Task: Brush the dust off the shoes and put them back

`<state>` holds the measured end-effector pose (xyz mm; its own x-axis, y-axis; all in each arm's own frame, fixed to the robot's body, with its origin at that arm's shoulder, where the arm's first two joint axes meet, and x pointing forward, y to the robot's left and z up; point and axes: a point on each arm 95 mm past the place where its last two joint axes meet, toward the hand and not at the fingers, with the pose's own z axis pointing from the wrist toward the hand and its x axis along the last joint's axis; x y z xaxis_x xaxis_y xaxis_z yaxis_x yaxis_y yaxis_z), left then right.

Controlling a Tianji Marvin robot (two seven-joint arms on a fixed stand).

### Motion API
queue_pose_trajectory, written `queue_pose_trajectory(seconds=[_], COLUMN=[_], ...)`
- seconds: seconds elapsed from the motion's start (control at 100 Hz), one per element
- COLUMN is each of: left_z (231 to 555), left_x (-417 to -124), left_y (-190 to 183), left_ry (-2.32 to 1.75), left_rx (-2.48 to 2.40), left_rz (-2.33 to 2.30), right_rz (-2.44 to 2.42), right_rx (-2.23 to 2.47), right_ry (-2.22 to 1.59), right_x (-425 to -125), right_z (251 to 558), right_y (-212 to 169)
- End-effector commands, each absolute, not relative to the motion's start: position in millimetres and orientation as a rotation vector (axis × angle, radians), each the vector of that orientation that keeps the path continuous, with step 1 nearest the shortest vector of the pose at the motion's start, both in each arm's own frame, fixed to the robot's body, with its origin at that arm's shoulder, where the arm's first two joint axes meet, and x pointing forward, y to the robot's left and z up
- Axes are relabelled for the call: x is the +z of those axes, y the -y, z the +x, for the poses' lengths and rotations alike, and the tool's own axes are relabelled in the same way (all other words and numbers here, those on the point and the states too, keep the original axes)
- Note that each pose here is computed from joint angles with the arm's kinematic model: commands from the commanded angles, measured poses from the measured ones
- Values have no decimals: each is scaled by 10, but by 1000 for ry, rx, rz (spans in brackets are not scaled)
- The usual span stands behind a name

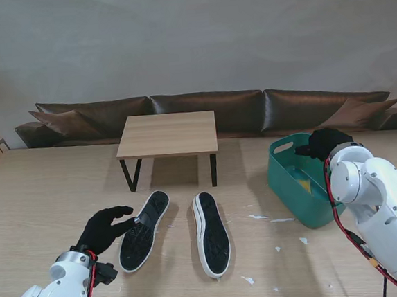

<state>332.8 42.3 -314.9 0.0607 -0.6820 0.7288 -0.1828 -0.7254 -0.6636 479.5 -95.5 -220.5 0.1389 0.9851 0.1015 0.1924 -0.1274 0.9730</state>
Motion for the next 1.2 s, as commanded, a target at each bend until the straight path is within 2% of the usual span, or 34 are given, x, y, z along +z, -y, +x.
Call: queue_pose_trajectory(seconds=[0.0, 0.18, 0.56, 0.82, 1.19], left_z=[3321, 3346, 3429, 3453, 3440], left_x=[-3120, -3085, -3037, -2997, -2970], left_y=[-399, -394, -364, -343, -389], left_ry=[-889, -905, -960, -1002, -1033], left_rx=[-1705, -1700, -1688, -1676, -1630], left_rz=[-1957, -1951, -1951, -1948, -1887], right_rz=[1495, 1503, 1484, 1502, 1575], right_rx=[1145, 1351, 1741, 1891, 1924], right_ry=[-1191, -1093, -1086, -1114, -1155], right_x=[-2150, -2061, -2101, -2431, -2937], right_z=[4713, 4475, 4053, 3852, 3828], right_y=[865, 739, 339, 53, -60])
